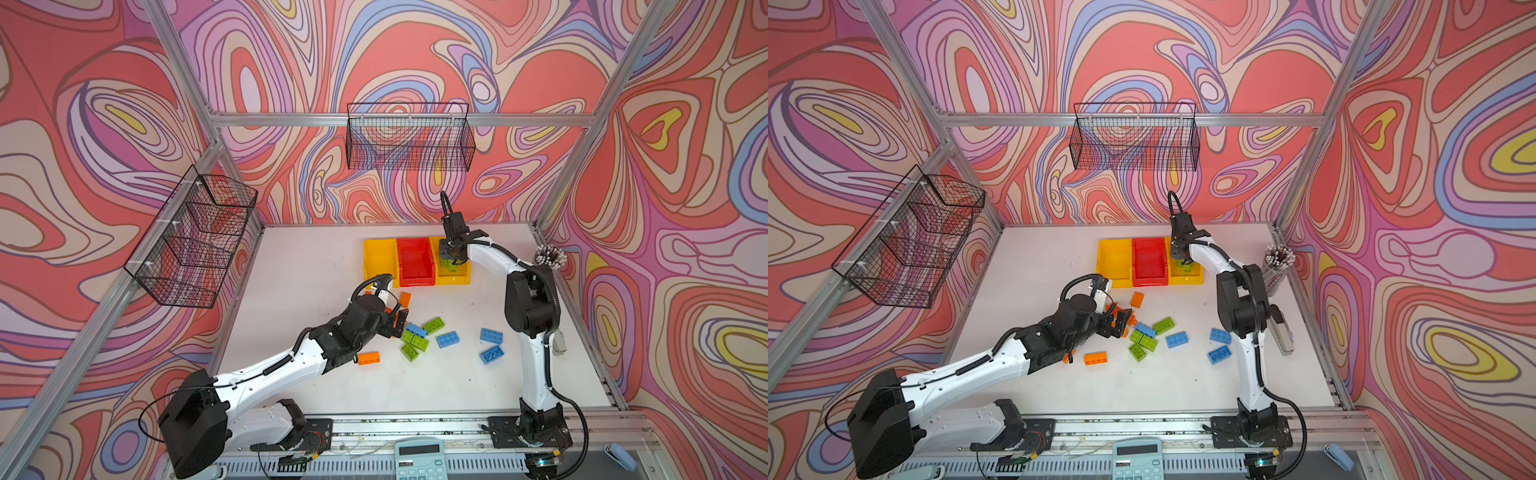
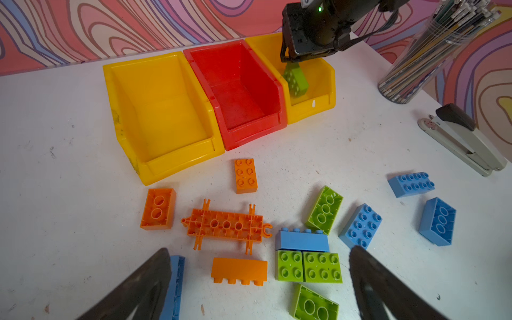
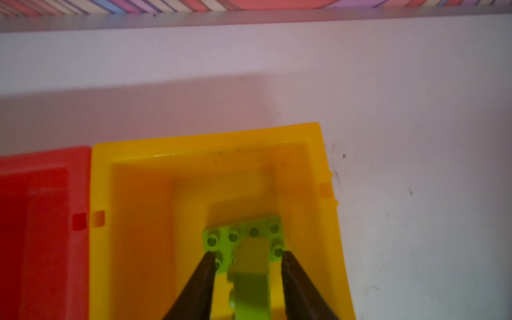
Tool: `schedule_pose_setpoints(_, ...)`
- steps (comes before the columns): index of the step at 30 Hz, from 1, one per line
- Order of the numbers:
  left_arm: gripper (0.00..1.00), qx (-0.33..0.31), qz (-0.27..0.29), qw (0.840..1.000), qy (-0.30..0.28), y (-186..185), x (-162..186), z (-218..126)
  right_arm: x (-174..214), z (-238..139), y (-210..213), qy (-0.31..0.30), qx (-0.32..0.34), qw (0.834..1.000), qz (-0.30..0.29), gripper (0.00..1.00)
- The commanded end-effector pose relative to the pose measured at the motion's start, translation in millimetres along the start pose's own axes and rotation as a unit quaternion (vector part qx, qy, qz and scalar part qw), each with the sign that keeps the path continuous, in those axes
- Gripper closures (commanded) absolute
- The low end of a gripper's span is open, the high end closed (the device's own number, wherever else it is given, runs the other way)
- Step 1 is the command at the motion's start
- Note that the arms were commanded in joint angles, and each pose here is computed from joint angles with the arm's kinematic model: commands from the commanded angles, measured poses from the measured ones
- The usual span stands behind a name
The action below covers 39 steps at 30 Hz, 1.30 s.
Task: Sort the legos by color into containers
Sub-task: 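Move the right gripper back down and grasp a third lime-green brick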
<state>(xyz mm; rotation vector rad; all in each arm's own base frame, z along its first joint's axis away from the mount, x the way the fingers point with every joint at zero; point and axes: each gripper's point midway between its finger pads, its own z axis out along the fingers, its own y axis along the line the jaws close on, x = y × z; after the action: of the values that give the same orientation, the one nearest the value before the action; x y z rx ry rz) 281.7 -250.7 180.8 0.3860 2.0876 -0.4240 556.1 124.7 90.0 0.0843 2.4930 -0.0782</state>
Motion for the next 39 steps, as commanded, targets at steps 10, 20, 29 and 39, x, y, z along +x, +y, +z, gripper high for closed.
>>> schedule_pose_setpoints(10,0.0,-0.009,-0.009,1.0,-0.008,6.6,-1.7,-8.2,6.6,-66.8,-0.2,-0.014,-0.061,0.998,0.025,0.32)
schedule_pose_setpoints(20,0.0,0.009,-0.057,0.998,0.021,14.5,37.4,-24.3,123.0,-119.4,30.6,0.053,-0.102,0.993,-0.034,0.17)
schedule_pose_setpoints(29,0.0,0.01,-0.082,0.996,0.04,25.4,68.8,-38.5,200.6,-122.6,57.8,0.094,-0.123,0.986,-0.058,0.17)
schedule_pose_setpoints(39,0.0,0.006,-0.103,0.994,0.043,31.6,81.5,-44.3,228.5,-122.8,69.6,0.108,-0.133,0.983,-0.067,0.17)
